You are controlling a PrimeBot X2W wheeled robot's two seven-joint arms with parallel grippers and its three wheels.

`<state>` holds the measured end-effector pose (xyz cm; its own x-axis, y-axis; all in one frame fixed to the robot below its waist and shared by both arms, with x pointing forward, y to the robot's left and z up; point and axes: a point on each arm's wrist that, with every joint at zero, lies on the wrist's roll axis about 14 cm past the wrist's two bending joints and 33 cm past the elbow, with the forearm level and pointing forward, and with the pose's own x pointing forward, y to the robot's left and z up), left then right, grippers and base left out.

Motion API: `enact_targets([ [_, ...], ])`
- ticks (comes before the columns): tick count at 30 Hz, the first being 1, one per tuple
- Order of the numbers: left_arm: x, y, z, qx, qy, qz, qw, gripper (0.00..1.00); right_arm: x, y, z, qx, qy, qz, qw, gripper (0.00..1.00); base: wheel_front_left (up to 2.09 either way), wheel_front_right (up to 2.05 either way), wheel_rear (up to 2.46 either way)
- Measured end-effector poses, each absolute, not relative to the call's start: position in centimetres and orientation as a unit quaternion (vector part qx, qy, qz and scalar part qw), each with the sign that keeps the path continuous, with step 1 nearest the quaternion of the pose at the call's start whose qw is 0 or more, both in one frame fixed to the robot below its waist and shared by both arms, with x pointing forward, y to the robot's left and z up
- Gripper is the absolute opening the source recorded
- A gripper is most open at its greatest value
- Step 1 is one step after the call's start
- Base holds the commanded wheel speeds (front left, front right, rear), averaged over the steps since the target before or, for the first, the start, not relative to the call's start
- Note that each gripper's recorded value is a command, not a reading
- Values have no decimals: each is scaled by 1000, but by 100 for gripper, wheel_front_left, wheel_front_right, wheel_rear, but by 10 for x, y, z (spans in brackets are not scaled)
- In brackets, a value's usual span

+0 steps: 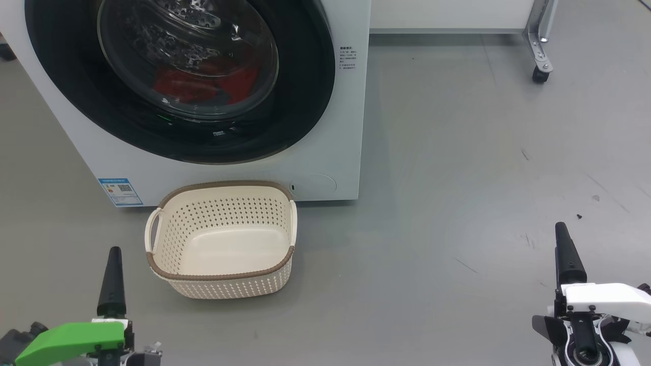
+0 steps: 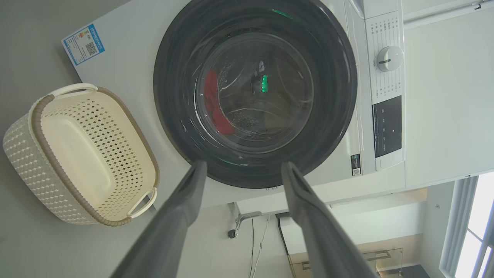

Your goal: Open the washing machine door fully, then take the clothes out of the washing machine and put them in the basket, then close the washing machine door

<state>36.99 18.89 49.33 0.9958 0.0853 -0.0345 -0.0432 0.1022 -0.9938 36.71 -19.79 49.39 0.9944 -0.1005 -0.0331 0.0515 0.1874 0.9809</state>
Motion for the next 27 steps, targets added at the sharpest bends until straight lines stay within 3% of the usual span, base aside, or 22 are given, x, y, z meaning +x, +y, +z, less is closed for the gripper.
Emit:
enact_targets([
  [8,374,185,512,-613,-36,22,789,100,368,-199,504,617,-38,-45,784,100,0,0,0],
  [18,376,177,523,-567,-47,4,822,100,368,-197,515,581,-52,-34,812,100,0,0,0],
  [27,376,162,531,-495,-53,-23,867,100,367,-191,520,523,-58,-23,850,100,0,0,0],
])
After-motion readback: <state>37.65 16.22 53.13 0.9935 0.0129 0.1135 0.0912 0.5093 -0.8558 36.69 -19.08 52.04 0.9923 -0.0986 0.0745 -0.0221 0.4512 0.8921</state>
